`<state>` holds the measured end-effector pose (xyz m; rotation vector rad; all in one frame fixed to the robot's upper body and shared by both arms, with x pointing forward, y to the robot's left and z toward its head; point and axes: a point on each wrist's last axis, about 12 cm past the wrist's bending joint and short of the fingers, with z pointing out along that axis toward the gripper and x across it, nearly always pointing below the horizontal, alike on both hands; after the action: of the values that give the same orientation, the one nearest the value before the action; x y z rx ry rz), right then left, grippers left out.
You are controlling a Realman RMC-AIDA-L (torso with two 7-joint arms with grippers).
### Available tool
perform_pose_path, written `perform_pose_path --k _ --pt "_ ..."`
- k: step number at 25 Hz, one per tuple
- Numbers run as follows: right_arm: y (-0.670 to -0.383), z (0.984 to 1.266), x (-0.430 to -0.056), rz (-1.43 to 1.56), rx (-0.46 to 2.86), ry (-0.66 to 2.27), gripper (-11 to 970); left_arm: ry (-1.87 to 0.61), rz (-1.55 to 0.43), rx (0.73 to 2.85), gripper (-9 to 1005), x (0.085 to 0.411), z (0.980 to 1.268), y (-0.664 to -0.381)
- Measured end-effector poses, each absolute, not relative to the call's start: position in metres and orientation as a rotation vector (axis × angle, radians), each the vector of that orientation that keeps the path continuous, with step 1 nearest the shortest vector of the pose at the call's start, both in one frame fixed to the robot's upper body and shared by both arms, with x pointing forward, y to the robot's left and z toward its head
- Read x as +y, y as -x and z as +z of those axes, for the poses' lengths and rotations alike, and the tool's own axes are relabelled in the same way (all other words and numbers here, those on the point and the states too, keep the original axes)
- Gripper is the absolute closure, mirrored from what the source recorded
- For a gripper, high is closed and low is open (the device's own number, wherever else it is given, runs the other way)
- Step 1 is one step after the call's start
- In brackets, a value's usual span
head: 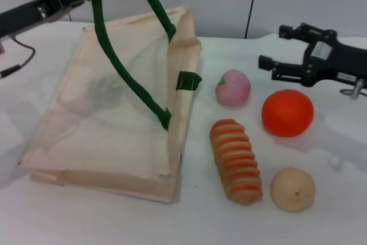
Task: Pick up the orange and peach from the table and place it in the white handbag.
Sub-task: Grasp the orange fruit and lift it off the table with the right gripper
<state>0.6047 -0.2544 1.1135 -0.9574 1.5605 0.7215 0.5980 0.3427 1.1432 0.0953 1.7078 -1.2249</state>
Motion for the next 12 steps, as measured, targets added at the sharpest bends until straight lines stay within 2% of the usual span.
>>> perform_pose_path --k 12 --pt "-0.619 1.108 -0.232 0.686 1.622 0.999 97 -0.103 -1.278 1.579 874 0.351 1.155 -0.589"
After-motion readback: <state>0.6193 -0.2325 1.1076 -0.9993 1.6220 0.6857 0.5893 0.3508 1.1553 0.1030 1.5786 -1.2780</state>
